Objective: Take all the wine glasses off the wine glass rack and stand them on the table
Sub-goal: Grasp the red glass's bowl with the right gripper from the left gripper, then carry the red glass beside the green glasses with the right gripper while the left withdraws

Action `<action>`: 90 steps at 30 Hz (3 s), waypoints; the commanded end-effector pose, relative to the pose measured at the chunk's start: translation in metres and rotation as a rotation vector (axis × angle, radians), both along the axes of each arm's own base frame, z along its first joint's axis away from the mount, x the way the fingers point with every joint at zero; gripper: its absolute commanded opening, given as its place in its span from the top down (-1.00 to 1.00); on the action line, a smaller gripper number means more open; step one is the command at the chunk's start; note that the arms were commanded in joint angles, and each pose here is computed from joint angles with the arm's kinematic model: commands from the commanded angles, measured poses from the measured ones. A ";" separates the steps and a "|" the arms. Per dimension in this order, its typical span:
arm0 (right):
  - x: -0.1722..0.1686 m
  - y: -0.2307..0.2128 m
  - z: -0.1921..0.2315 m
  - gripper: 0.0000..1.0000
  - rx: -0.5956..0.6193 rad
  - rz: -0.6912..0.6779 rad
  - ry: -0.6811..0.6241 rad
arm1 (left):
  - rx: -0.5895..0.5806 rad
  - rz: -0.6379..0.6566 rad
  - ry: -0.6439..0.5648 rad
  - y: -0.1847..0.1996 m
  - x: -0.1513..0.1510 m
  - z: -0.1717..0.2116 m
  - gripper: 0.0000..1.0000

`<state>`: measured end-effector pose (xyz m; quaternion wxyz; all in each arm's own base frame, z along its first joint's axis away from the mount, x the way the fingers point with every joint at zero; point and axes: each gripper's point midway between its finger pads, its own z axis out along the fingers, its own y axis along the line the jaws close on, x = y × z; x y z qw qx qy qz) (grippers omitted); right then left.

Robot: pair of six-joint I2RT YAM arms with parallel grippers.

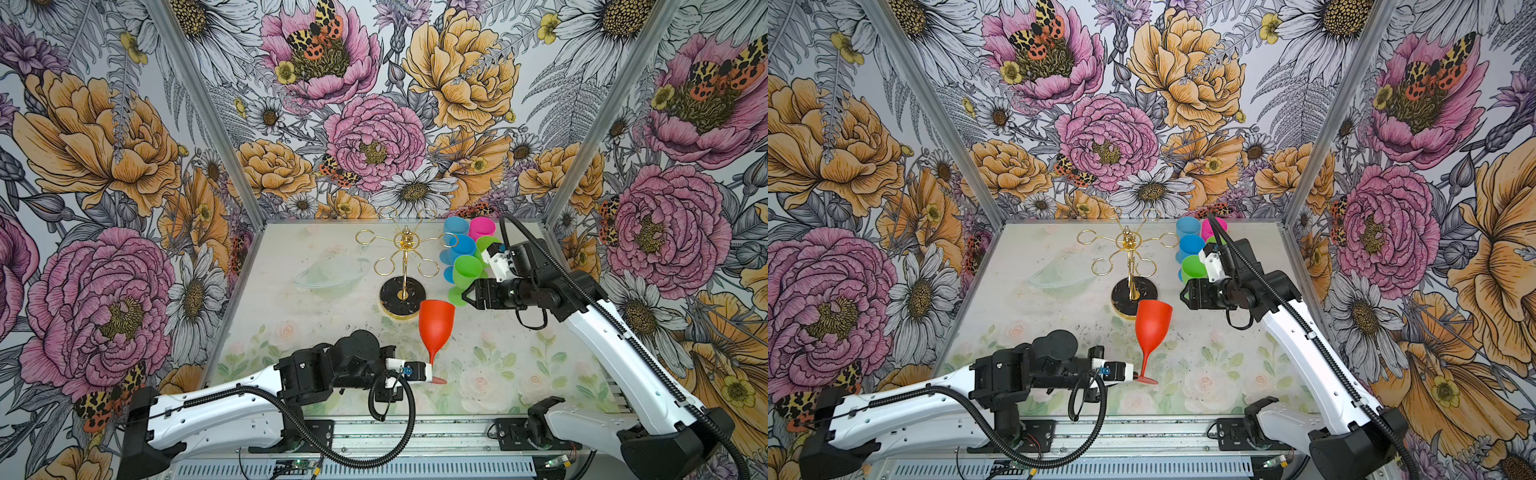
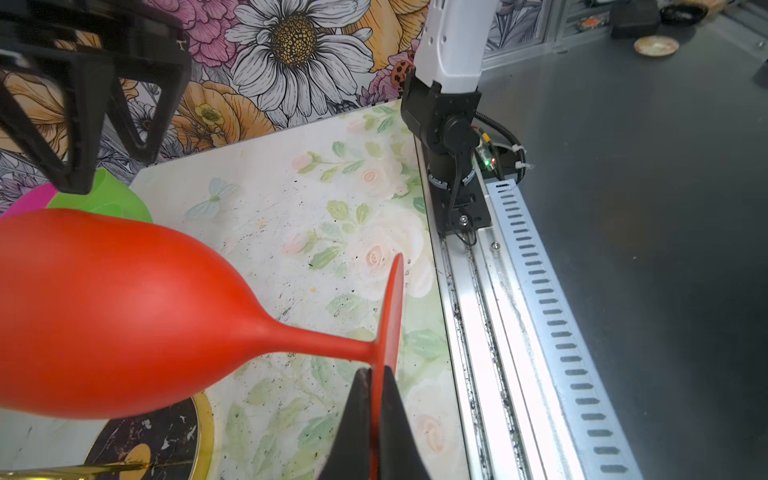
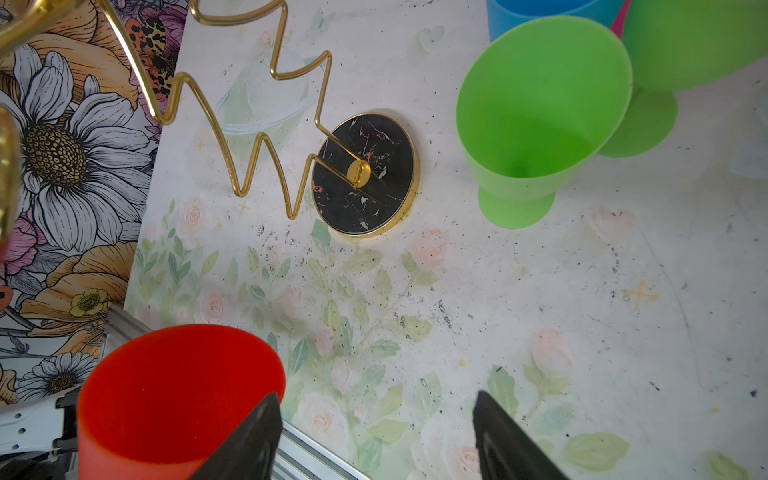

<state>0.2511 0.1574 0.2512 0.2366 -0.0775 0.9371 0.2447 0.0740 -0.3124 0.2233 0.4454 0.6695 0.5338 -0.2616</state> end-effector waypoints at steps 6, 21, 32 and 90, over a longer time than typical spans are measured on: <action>-0.005 0.014 0.026 -0.42 0.078 0.052 -0.029 | 0.151 0.007 -0.333 0.001 0.014 -0.026 1.00; -0.018 0.037 0.017 -0.37 0.178 0.145 0.081 | 0.268 0.066 -0.652 0.004 0.037 -0.034 1.00; -0.018 0.044 0.006 -0.10 0.205 0.153 0.157 | 0.289 0.125 -0.771 0.003 0.050 -0.033 1.00; 0.021 -0.065 -0.010 1.00 -0.357 -0.165 -0.153 | -0.143 0.682 -0.330 0.022 0.084 -0.003 -0.90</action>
